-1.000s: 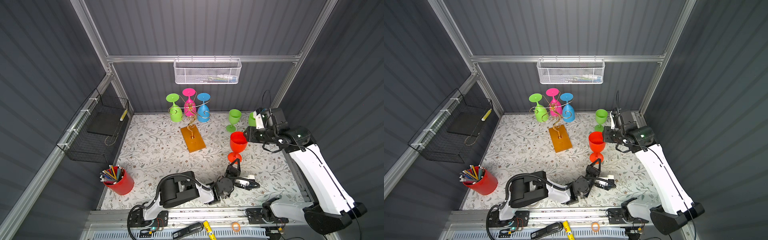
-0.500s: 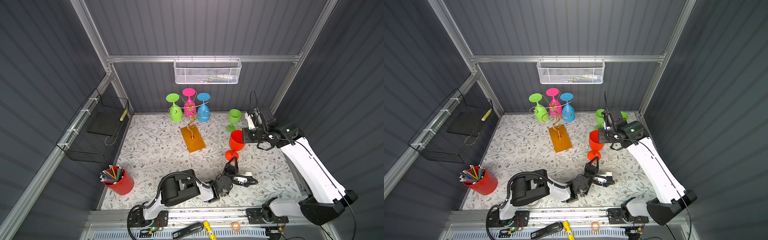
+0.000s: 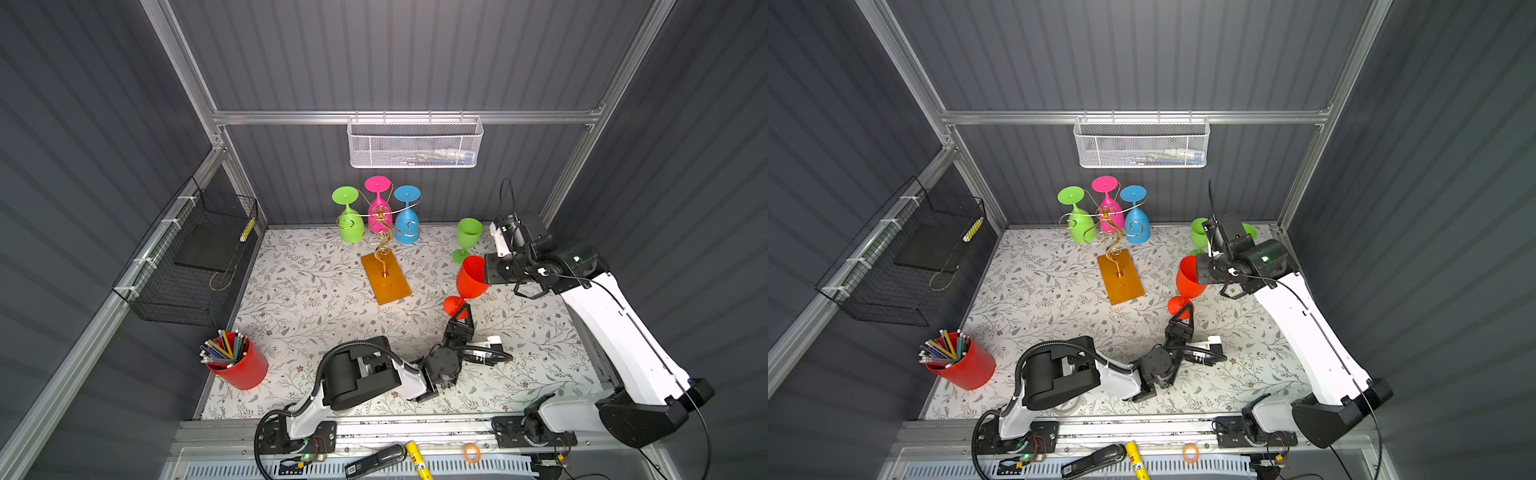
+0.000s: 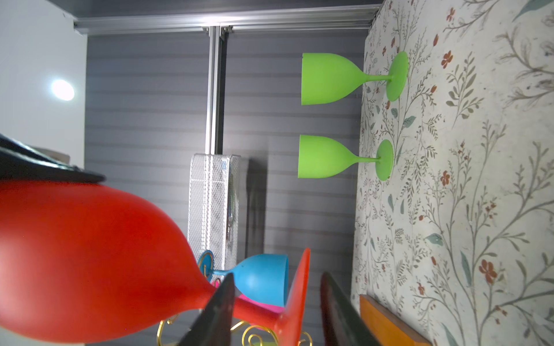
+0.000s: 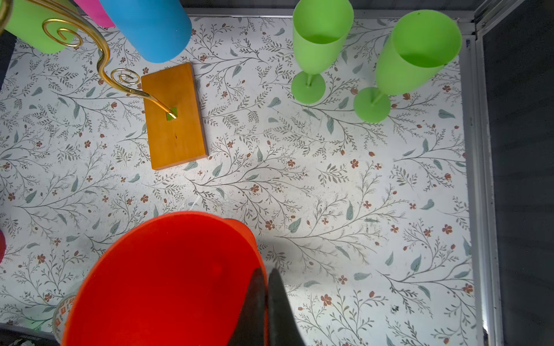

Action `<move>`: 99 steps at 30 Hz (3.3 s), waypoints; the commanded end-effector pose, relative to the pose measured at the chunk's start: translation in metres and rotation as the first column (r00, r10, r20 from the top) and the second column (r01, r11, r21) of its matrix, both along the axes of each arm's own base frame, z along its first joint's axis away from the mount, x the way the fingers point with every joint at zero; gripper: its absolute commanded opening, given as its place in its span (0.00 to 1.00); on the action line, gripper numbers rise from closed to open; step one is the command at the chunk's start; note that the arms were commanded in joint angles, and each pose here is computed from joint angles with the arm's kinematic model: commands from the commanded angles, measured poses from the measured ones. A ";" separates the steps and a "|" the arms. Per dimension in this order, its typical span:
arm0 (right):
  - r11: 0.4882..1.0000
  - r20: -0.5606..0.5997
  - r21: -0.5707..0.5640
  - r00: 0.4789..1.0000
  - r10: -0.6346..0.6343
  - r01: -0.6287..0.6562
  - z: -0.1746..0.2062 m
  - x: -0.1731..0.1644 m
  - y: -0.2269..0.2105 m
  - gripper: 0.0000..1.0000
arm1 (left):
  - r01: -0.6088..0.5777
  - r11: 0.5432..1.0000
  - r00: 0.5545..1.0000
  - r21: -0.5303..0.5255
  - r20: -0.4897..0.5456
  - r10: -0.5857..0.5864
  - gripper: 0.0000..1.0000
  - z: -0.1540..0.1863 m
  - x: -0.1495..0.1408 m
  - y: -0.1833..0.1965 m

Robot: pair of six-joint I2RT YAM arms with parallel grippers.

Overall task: Take the wine glass off the wine glass rack
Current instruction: Place the wine glass at the top-right of the table.

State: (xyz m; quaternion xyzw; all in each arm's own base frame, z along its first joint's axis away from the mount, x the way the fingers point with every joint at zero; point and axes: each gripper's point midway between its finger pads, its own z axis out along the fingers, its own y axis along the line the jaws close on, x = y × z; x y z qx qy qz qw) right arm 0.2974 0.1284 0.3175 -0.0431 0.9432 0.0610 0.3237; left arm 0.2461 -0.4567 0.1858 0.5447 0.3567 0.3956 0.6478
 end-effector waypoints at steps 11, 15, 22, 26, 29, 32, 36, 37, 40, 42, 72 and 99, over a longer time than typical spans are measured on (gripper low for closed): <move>0.997 0.162 0.053 0.985 -0.060 0.052 0.054 0.022 0.000 0.00 | -0.029 0.997 0.999 -0.065 -0.024 0.028 1.00 0.011 -0.002 0.016; 0.995 0.197 0.015 0.976 -0.096 0.095 0.062 0.032 -0.007 0.00 | -0.027 0.996 0.998 -0.083 -0.065 0.022 1.00 0.009 -0.008 0.024; 0.983 0.174 -0.070 0.972 -0.156 0.171 0.041 0.050 -0.026 0.00 | -0.024 0.992 0.979 -0.123 -0.205 -0.002 1.00 0.007 -0.021 0.041; 0.967 0.151 -0.114 0.966 -0.209 0.227 0.020 0.059 -0.045 0.00 | -0.010 0.978 0.933 -0.207 -0.354 -0.065 1.00 0.016 -0.032 0.053; 0.961 0.136 -0.113 0.962 -0.237 0.253 0.000 0.066 -0.058 0.00 | 0.012 0.972 0.881 -0.236 -0.457 -0.121 1.00 0.022 -0.041 0.060; 0.949 0.107 -0.119 0.954 -0.279 0.291 -0.022 0.071 -0.077 0.00 | 0.012 0.974 0.862 -0.225 -0.491 -0.124 1.00 0.026 -0.044 0.062; 0.933 0.113 -0.127 0.939 -0.324 0.337 -0.041 0.076 -0.102 0.00 | 0.011 0.979 0.835 -0.205 -0.536 -0.121 1.00 0.023 -0.049 0.064; 0.929 0.124 -0.125 0.934 -0.334 0.349 -0.043 0.078 -0.107 0.00 | 0.010 0.979 0.826 -0.206 -0.549 -0.124 1.00 0.022 -0.050 0.066; 0.916 0.146 -0.120 0.920 -0.365 0.382 -0.050 0.082 -0.122 0.00 | -0.004 0.978 0.802 -0.210 -0.585 -0.122 1.00 0.019 -0.053 0.071; 0.909 0.159 -0.120 0.912 -0.379 0.399 -0.055 0.085 -0.129 0.00 | -0.017 0.977 0.789 -0.211 -0.603 -0.117 1.00 0.017 -0.054 0.075; 0.829 0.085 -0.210 0.855 -0.512 0.518 -0.136 0.126 -0.197 0.00 | -0.181 0.904 0.593 -0.387 -0.776 -0.213 1.00 0.041 -0.079 0.128; 0.805 0.109 -0.207 0.830 -0.546 0.557 -0.126 0.104 -0.202 0.70 | -0.248 0.822 0.579 -0.512 -0.759 -0.298 1.00 0.093 -0.078 0.132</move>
